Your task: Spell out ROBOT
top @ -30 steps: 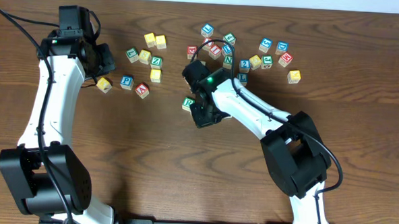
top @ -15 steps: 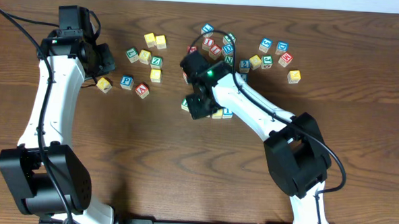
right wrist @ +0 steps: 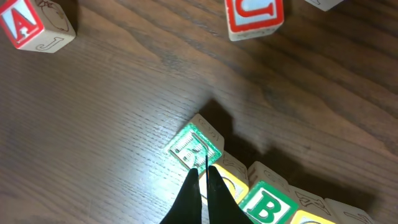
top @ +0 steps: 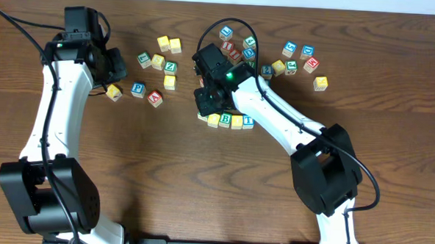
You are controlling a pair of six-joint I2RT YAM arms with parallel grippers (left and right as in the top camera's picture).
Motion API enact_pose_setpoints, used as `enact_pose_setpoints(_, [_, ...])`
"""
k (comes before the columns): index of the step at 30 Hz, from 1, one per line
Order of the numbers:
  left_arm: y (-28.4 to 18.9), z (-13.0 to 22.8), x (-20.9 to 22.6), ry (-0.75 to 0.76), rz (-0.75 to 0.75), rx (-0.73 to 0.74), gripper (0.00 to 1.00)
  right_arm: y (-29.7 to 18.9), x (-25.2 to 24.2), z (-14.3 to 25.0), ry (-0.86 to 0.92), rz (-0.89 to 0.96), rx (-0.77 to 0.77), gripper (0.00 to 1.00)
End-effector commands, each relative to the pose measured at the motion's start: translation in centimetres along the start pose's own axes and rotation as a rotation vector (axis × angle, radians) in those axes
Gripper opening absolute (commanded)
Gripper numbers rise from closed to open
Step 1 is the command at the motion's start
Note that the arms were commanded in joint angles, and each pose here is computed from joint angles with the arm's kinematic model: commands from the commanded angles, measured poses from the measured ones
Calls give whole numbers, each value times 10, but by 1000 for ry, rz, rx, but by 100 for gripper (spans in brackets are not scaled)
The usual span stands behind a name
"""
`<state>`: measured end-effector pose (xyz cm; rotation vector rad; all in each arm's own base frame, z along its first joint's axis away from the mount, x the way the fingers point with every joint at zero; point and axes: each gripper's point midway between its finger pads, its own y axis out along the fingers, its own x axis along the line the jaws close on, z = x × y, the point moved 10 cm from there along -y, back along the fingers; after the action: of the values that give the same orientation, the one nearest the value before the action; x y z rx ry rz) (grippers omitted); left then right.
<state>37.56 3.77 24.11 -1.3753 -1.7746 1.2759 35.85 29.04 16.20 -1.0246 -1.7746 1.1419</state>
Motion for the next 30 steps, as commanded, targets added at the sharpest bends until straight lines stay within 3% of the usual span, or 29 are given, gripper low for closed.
enact_pose_setpoints(1, [7,6,-19,27,34,31,9,-11,-15,-6,59,10,-9,1])
enact_pose_setpoints(13, [24,23,-75,130,90,53,9,0,-40,13,111,54,107,1])
enact_pose_setpoints(21, [51,49,-115,230,104,130,9,-28,-84,4,213,74,66,1])
enact_pose_setpoints(30, [86,66,-123,259,80,224,8,-35,-135,32,327,130,211,1])
